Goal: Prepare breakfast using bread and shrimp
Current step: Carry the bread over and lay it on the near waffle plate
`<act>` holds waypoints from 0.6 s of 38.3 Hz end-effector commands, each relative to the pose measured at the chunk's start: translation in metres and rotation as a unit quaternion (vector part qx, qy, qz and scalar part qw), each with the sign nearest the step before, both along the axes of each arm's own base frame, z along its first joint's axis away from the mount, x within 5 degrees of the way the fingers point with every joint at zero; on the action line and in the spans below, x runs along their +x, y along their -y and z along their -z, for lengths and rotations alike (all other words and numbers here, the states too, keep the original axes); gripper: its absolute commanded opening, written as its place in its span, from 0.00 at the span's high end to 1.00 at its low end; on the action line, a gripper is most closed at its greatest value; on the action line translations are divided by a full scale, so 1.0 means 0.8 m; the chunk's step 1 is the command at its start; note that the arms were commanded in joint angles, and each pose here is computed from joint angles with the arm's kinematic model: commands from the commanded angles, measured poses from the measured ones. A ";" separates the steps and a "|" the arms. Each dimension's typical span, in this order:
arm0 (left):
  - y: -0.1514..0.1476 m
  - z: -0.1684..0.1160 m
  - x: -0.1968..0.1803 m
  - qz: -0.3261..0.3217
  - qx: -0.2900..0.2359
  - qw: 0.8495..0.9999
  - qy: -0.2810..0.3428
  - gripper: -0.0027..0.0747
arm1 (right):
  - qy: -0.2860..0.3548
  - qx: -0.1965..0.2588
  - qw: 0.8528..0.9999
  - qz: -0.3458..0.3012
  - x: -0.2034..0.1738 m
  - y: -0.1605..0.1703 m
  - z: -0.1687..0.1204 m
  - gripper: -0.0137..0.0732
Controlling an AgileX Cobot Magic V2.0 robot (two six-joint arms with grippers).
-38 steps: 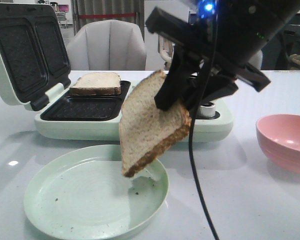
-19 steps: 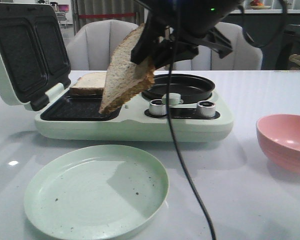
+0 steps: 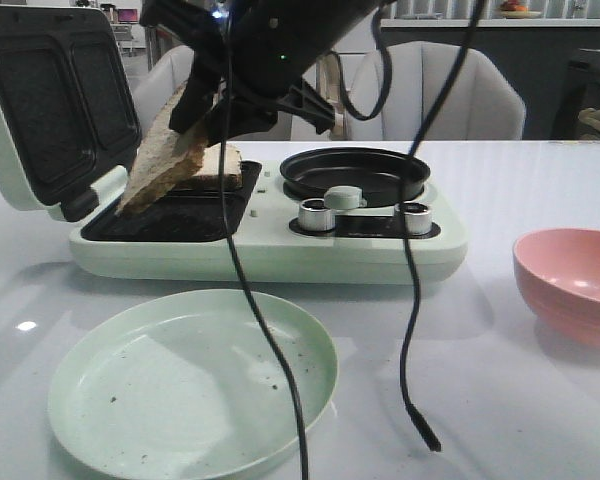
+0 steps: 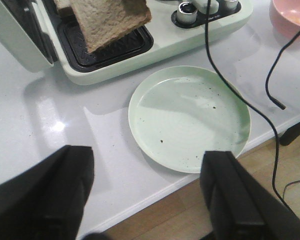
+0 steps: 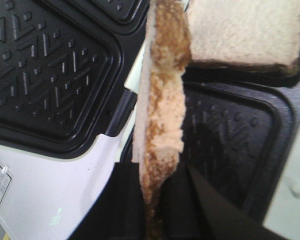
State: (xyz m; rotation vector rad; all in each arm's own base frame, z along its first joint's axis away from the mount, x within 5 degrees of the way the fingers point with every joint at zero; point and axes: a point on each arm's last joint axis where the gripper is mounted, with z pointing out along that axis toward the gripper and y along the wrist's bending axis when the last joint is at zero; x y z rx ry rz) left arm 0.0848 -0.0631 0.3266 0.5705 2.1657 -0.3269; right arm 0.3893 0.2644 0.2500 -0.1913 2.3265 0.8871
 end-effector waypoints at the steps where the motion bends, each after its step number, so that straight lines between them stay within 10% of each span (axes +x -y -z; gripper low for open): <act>1: 0.003 -0.018 0.002 0.010 -0.027 0.999 0.041 0.31 | 0.036 0.037 0.999 0.001 0.005 -0.006 -0.044 0.70; 11: 0.003 -0.018 0.002 0.010 -0.027 0.999 0.041 0.31 | 0.020 0.019 1.000 -0.010 0.011 -0.007 -0.024 0.28; 23: 0.003 -0.018 0.002 0.010 -0.027 0.999 0.041 0.31 | 0.024 -0.049 0.998 -0.040 0.009 0.052 -0.061 0.25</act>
